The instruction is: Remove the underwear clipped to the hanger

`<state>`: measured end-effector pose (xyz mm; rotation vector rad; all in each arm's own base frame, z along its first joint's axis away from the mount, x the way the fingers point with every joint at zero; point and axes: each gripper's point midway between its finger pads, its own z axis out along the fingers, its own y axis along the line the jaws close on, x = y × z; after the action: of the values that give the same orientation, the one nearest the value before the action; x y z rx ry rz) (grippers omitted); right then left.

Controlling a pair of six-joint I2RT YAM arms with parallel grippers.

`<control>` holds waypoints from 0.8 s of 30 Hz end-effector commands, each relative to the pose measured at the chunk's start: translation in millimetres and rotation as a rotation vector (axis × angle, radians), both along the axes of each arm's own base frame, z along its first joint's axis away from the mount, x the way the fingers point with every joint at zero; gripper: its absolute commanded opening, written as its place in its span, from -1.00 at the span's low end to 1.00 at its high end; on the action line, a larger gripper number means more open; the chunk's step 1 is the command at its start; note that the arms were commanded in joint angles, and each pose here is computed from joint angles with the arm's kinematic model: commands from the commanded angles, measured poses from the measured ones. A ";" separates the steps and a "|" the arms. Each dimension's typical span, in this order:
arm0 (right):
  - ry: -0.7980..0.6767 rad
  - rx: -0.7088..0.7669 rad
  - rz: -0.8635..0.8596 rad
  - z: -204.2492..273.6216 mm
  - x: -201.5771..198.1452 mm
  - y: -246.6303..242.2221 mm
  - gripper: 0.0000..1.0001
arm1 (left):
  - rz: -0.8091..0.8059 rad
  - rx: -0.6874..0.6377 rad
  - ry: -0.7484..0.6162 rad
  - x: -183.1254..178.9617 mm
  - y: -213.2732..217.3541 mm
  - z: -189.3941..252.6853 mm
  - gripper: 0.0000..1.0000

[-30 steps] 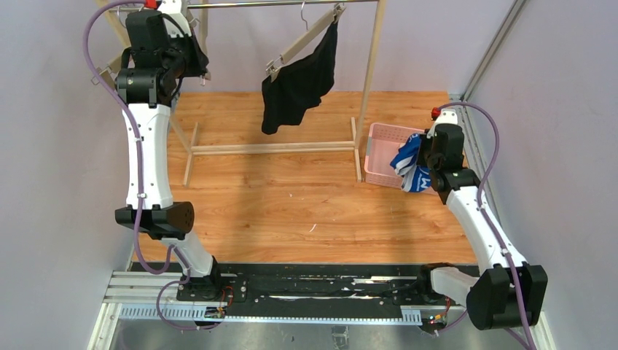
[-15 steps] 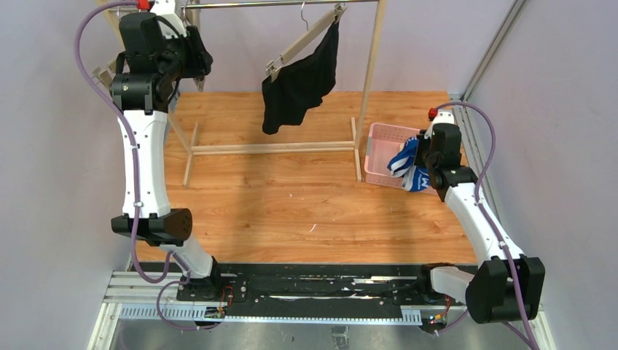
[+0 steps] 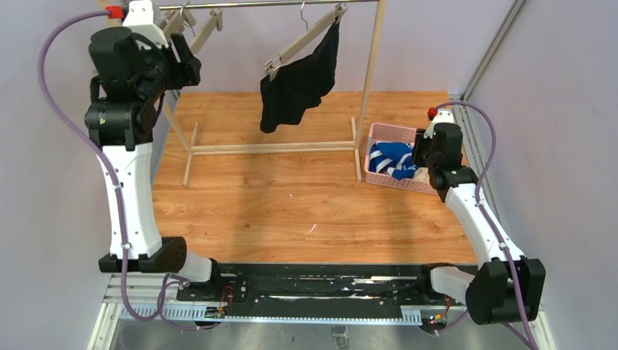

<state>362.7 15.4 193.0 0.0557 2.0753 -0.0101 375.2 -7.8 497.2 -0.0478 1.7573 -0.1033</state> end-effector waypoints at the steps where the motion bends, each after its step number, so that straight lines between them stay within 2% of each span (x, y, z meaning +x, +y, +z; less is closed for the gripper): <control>1: -0.064 0.023 0.001 20.8 -1.4 -1.7 -0.35 | 0.006 0.015 -0.105 -33.6 2.3 32.5 0.30; 5: -0.107 0.044 0.023 37.7 -6.3 3.0 -0.36 | -0.088 -0.011 -0.136 -48.1 -15.8 42.1 0.26; 8: -0.132 0.061 0.044 49.2 -11.4 7.3 -0.36 | -0.185 -0.008 -0.147 -47.8 -44.8 47.0 0.25; 14: -0.158 0.051 0.044 62.8 -25.8 5.1 -0.37 | -0.324 0.012 -0.160 -32.1 -105.9 54.1 0.29; 24: -0.179 0.086 0.094 63.6 -48.9 14.9 -0.42 | -0.470 0.020 -0.248 7.2 -163.1 62.9 0.32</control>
<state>323.9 28.1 264.8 0.0115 1.8773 0.1015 382.7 -157.2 536.7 0.3285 1.6158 -0.3840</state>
